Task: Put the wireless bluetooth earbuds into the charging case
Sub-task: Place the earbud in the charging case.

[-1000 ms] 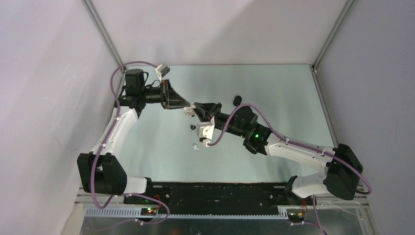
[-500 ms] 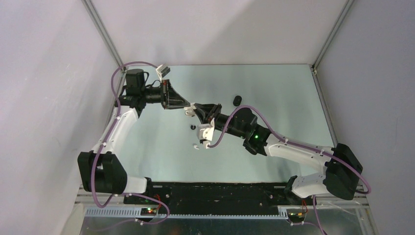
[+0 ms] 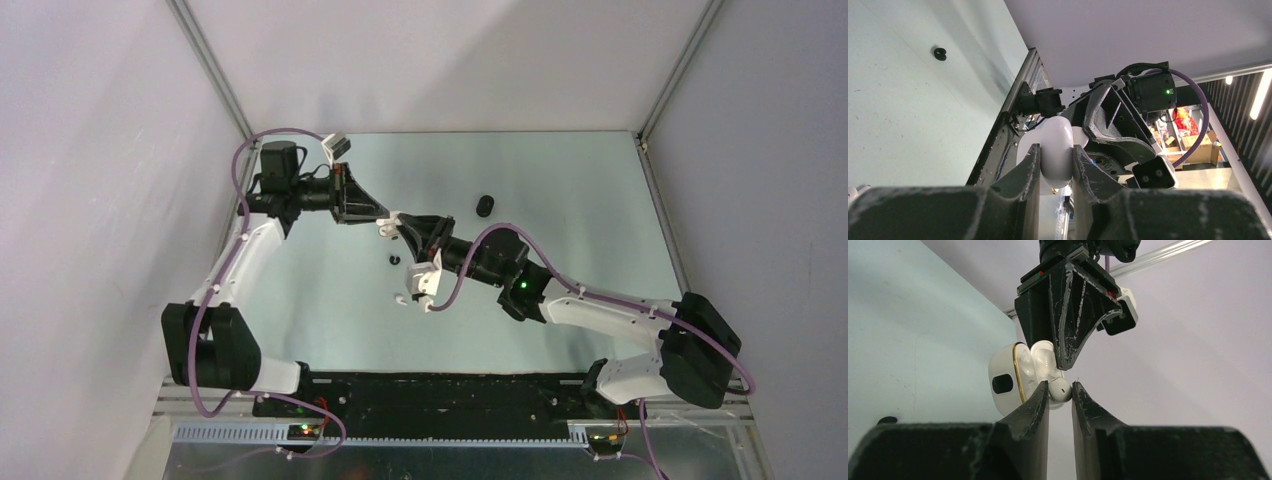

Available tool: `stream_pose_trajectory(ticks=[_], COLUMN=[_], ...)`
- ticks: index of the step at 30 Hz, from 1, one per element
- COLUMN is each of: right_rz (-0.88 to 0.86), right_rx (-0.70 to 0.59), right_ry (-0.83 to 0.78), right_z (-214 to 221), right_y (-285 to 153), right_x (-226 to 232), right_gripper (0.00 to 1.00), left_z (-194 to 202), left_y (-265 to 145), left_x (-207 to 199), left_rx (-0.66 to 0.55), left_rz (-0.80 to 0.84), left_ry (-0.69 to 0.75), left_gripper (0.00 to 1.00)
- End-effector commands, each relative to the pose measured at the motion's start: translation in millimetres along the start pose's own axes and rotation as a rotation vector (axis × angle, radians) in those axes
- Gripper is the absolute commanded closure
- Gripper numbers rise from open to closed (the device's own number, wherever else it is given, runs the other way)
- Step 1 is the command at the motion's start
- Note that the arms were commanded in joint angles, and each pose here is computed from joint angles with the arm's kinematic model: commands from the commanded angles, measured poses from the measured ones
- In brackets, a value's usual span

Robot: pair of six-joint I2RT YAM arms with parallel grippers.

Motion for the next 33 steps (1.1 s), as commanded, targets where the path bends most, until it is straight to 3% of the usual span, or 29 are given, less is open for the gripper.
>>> stream_pose_trajectory(ticks=[1, 11, 16, 33], right_rz=[0.047, 0.045, 0.027, 0.130], right_rx=[-0.038, -0.058, -0.037, -0.007], right_ry=[-0.029, -0.079, -0.090, -0.153], right_z=[-7.5, -9.0, -3.7, 5.1], right_y=[0.1, 3.1, 3.3, 2.9], right_x=[-8.9, -7.4, -1.9, -24.3], right_gripper=[1.00, 0.99, 1.00, 1.00], left_z=[-0.4, -6.1, -4.3, -5.7], left_y=[-0.3, 1.9, -0.1, 1.5], left_x=[-20.3, -14.1, -18.5, -9.2], left_rx=[0.037, -0.007, -0.053, -0.051], left_rz=[0.039, 0.005, -0.020, -0.027], left_ry=[0.029, 0.019, 0.150, 0.077], left_gripper=[1.00, 1.00, 1.00, 1.00])
Point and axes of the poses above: each gripper's point midway between its finger pads, its own y axis out along the fingers, its own x axis along the line the jaws close on, z = x × y, the point moved 3 cm from there along -y, back along the fingers, and after that the axes turned 13 degrees about -y, right-handed, at the moved point
